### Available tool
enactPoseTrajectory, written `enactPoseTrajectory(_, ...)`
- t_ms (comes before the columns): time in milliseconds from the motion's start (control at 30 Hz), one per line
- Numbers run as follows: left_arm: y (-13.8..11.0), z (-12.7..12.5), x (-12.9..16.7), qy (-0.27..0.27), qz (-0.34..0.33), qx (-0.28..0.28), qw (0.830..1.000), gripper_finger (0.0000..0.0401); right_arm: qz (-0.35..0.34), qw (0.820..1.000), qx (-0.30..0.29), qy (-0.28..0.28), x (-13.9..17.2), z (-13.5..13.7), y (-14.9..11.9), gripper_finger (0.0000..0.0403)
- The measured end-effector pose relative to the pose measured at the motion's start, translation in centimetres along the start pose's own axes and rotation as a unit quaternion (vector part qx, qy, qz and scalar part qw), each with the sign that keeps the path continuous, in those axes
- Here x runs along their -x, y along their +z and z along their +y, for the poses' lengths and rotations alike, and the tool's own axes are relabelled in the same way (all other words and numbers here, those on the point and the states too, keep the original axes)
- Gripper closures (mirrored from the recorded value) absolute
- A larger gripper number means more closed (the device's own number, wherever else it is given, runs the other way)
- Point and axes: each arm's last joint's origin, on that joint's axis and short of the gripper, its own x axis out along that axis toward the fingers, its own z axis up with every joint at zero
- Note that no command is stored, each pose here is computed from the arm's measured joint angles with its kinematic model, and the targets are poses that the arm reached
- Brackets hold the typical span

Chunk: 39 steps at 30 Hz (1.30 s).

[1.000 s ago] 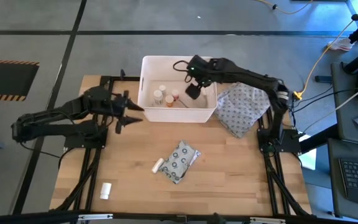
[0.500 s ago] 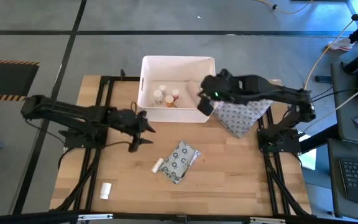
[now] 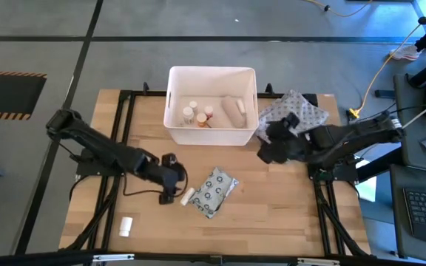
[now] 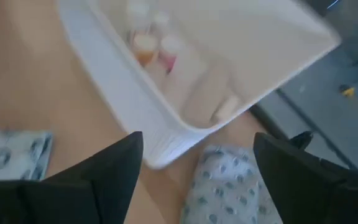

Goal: Pick & place medical supplies in basket/bin

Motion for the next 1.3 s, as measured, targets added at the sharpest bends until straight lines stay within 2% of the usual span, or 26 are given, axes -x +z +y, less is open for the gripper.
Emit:
enactPoseTrajectory(133,-0.1,-1.4,-1.6,-0.008,0.005,0.066,0.998,0.0175,-0.077,0.997,-0.019,-0.025,0.3,0.0,-2.5,0.0096)
enactPoseTrajectory(267,0.2,-2.0,-3.2,-0.011,-0.001,0.114,0.993,0.0175,-0.115,0.993,-0.016,-0.02,-0.1,0.5,-4.4,0.0096)
enactPoseTrajectory(433,0.0,-2.5,-5.7,0.0,0.015,0.12,0.993,0.0175,-0.129,0.991,0.001,-0.017,-1.3,1.1,-6.2,0.0096)
enactPoseTrajectory(633,-1.0,-2.8,-8.5,0.009,0.066,0.154,0.986,0.0175,-0.124,0.992,0.01,-0.02,-1.8,1.2,-7.0,0.0096)
enactPoseTrajectory(900,-1.7,-3.0,-10.3,0.007,0.102,0.153,0.983,0.0175,-0.125,0.992,0.007,-0.019,-1.8,1.2,-7.0,0.0096)
enactPoseTrajectory(1033,-1.9,-3.0,-10.4,0.009,0.111,0.131,0.985,0.0181,-0.125,0.992,0.007,-0.019,-1.8,1.2,-7.0,0.0096)
enactPoseTrajectory(1300,-1.9,-2.9,-10.4,0.009,0.111,0.088,0.99,0.024,-0.124,0.992,0.01,-0.02,-1.8,1.2,-7.0,0.0096)
